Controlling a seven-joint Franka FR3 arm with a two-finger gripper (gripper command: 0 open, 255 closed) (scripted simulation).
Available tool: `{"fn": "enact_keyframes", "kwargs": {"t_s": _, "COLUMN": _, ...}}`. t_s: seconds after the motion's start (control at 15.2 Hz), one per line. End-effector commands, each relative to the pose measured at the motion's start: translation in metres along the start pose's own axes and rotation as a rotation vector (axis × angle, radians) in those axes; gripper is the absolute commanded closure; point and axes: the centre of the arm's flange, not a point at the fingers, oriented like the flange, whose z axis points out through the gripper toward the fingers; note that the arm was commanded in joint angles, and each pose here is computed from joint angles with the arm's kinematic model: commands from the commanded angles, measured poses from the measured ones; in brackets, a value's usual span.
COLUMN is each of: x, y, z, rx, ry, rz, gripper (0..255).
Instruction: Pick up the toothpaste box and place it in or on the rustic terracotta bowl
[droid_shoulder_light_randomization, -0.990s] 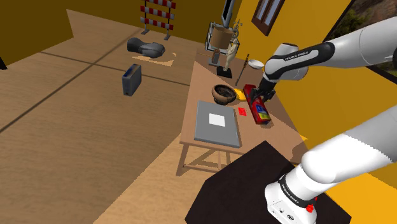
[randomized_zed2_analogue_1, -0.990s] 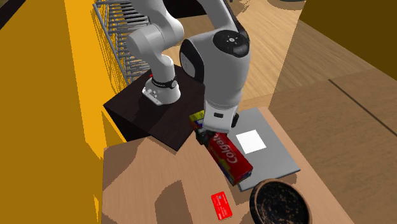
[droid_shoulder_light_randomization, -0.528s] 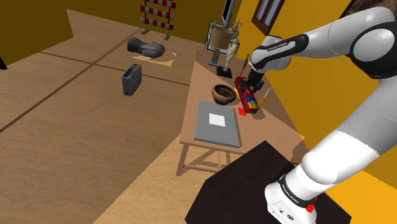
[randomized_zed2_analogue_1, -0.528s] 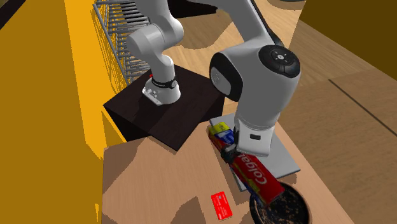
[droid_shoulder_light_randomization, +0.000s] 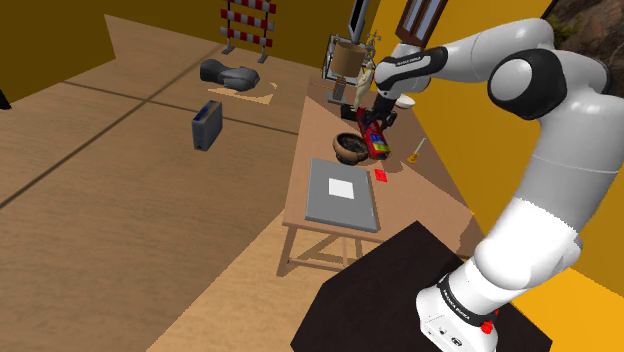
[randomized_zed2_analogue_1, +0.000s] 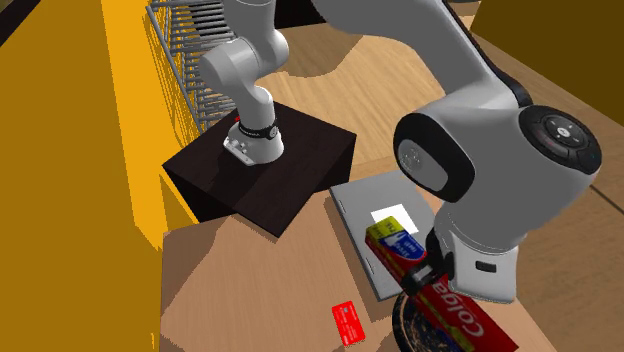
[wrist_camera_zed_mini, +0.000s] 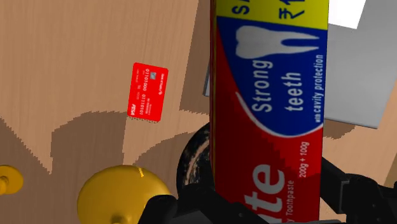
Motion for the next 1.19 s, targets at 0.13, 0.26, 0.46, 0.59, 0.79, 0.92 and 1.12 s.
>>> {"fn": "enact_keyframes", "kwargs": {"t_s": 0.13, "x": 0.052, "y": -0.015, "z": -0.002, "rx": 0.001, "ry": 0.001, "rz": 0.0, "gripper": 255}}
{"fn": "enact_keyframes", "kwargs": {"t_s": 0.26, "x": 0.072, "y": -0.021, "z": -0.003, "rx": 0.001, "ry": 0.001, "rz": 0.0, "gripper": 255}}
{"fn": "enact_keyframes", "kwargs": {"t_s": 0.46, "x": 0.071, "y": -0.022, "z": 0.013, "rx": 0.001, "ry": 0.001, "rz": 0.0, "gripper": 255}}
{"fn": "enact_keyframes", "kwargs": {"t_s": 0.59, "x": 0.071, "y": -0.022, "z": 0.024, "rx": 0.001, "ry": 0.001, "rz": 0.0, "gripper": 255}}
{"fn": "enact_keyframes", "kwargs": {"t_s": 0.79, "x": 0.071, "y": -0.022, "z": 0.04, "rx": 0.001, "ry": 0.001, "rz": 0.0, "gripper": 255}}
{"fn": "enact_keyframes", "kwargs": {"t_s": 0.92, "x": 0.071, "y": -0.023, "z": 0.05, "rx": 0.001, "ry": 0.001, "rz": 0.0, "gripper": 255}}
{"fn": "enact_keyframes", "kwargs": {"t_s": 1.12, "x": 0.071, "y": -0.023, "z": 0.066, "rx": 0.001, "ry": 0.001, "rz": 0.0, "gripper": 255}}
